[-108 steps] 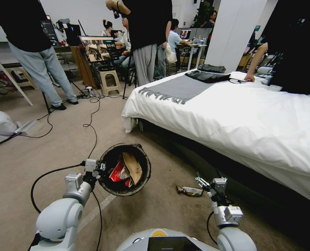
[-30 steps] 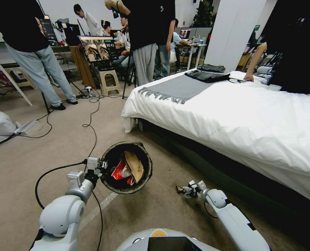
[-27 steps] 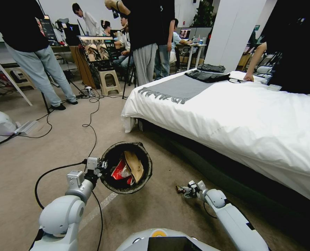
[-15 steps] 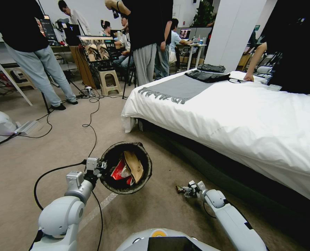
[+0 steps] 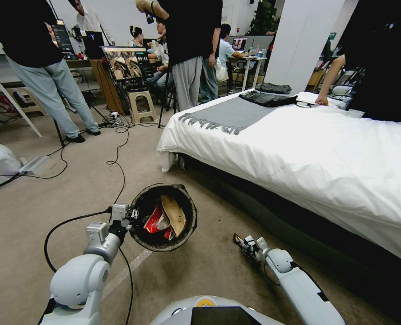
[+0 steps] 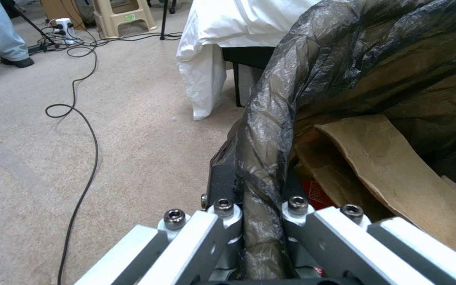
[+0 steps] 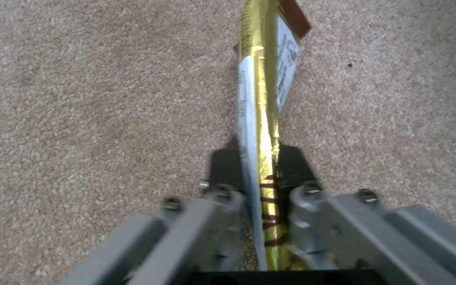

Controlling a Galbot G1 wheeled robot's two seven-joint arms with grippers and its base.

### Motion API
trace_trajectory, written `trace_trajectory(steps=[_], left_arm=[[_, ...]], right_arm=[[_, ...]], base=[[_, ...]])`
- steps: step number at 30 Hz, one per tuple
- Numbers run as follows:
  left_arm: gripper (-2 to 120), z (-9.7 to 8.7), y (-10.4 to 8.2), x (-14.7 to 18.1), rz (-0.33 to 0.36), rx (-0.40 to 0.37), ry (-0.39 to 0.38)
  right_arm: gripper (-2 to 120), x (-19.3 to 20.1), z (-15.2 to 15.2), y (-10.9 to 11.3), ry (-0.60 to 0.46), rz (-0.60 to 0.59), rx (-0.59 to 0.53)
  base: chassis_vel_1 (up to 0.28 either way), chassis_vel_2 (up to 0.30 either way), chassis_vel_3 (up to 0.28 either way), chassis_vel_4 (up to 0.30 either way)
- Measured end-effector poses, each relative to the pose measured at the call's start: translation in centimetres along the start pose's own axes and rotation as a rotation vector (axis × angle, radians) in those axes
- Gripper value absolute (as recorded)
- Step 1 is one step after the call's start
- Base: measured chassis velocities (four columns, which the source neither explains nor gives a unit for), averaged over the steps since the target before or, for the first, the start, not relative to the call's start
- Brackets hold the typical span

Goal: Pick up the trash bin, then pick up the garbage from the floor and place it into the trash bin.

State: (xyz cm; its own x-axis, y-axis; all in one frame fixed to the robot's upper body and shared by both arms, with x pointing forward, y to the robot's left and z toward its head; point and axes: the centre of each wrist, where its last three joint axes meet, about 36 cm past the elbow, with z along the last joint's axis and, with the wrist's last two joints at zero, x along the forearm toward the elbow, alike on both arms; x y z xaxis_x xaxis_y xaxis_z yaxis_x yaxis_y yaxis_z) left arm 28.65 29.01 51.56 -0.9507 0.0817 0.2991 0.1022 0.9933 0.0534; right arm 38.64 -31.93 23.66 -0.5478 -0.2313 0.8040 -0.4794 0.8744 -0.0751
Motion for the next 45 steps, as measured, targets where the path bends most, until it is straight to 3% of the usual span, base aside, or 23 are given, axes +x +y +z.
trace_trajectory(steps=[11, 16, 21, 23, 24, 26, 28, 32, 45], left_arm=[[1, -0.5, -0.1, 0.5, -0.002, -0.011, -0.005], [1, -0.4, -0.4, 0.5, 0.000, -0.010, -0.005], [1, -0.5, -0.8, 0.6, 0.007, -0.006, -0.005], [1, -0.5, -0.8, 0.6, 0.008, -0.005, -0.005], [1, -0.6, -0.9, 0.7, 0.009, -0.005, -0.006], [1, -0.6, -0.9, 0.8, 0.010, -0.005, -0.005], [1, -0.6, -0.9, 0.9, 0.010, -0.007, -0.001], [1, -0.7, -1.1, 0.9, 0.008, -0.008, 0.002], [1, -1.1, -1.6, 1.1, 0.017, -0.012, 0.003]], right_arm=[[0, 0.7, -0.1, 0.8, -0.078, 0.033, -0.014], [0, 5.1, -2.4, -0.2, -0.203, 0.075, -0.008], [0, 10.9, -6.6, -1.6, -0.392, 0.112, 0.026], [0, 11.7, -7.1, -1.6, -0.416, 0.111, 0.026], [0, 14.4, -8.8, -1.2, -0.492, 0.086, 0.021], [0, 15.6, -9.5, -0.9, -0.525, 0.071, 0.022], [0, 19.1, -11.9, 0.7, -0.630, 0.020, 0.034], [0, 22.5, -14.5, 2.9, -0.737, -0.043, 0.035], [0, 24.9, -20.0, 9.4, -0.902, -0.248, 0.037]], base=[[0.000, 0.000, 0.000, 0.000], [0.000, 0.000, 0.000, 0.000], [0.000, 0.000, 0.000, 0.000], [0.000, 0.000, 0.000, 0.000], [0.000, 0.000, 0.000, 0.000], [0.000, 0.000, 0.000, 0.000], [0.000, 0.000, 0.000, 0.000], [0.000, 0.000, 0.000, 0.000], [0.000, 0.000, 0.000, 0.000]])
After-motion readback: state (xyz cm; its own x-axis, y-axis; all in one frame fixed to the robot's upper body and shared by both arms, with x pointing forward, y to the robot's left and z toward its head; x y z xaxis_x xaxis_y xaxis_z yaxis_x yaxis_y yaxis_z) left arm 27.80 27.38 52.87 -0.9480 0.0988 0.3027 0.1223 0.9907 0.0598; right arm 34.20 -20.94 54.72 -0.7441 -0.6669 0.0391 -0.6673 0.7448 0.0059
